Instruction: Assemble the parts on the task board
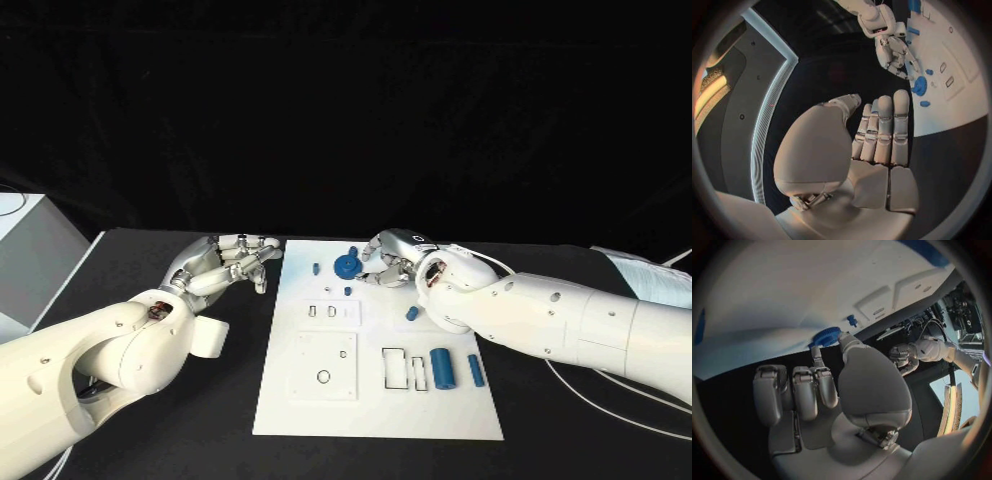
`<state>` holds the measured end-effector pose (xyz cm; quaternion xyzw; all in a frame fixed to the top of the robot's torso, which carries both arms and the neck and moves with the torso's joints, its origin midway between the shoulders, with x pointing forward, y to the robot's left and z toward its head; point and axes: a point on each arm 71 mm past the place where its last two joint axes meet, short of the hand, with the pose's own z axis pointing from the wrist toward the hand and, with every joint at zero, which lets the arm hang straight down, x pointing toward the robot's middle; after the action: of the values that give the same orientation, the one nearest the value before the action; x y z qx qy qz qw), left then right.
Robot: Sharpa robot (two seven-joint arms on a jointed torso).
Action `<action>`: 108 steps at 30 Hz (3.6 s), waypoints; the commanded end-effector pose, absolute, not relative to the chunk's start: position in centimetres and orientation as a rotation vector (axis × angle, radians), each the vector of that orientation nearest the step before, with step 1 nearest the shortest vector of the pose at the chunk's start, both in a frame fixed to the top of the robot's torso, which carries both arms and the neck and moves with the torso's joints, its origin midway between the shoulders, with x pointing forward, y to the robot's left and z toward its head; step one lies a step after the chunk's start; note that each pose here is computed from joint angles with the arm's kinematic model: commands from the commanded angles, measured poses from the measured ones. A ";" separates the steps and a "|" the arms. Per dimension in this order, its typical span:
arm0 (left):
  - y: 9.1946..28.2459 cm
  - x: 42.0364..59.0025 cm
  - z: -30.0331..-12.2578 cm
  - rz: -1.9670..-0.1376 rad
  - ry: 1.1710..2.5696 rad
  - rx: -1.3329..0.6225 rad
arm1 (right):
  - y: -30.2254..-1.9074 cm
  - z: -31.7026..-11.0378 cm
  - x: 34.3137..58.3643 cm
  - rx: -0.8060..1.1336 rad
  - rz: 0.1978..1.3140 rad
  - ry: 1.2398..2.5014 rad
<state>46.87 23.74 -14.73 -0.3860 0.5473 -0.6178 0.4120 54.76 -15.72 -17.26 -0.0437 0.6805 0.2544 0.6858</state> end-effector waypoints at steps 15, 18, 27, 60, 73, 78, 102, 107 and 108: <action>23.7 46.9 -14.9 -1.573 1.382 -0.971 | -26.5 -15.1 52.9 0.084 0.820 1.498; 23.6 46.9 -15.1 -1.575 1.387 -0.974 | -28.6 -15.2 53.0 0.107 0.788 1.527; 23.6 46.8 -15.6 -1.575 1.397 -0.983 | -32.3 -15.8 53.6 0.115 0.681 1.562; 23.8 46.8 -16.1 -1.563 1.398 -0.993 | -32.4 -17.8 54.1 0.110 0.616 1.643; 23.8 46.8 -16.1 -1.564 1.399 -0.993 | -32.1 -18.0 54.6 0.109 0.593 1.645; 23.8 46.8 -16.1 -1.564 1.400 -0.993 | -31.8 -18.1 54.7 0.104 0.589 1.650; 23.9 46.9 -16.1 -1.560 1.399 -0.993 | -32.1 -19.2 54.7 0.096 0.547 1.670; 23.9 46.9 -16.1 -1.560 1.399 -0.993 | -31.8 -19.1 54.6 0.093 0.561 1.662; 23.9 46.9 -16.1 -1.560 1.399 -0.993 | -31.8 -19.1 54.6 0.094 0.565 1.659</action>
<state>46.92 24.11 -16.19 -0.3964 0.5532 -0.6098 0.4061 54.78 -32.04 -18.76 0.0498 0.7225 0.2458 0.6443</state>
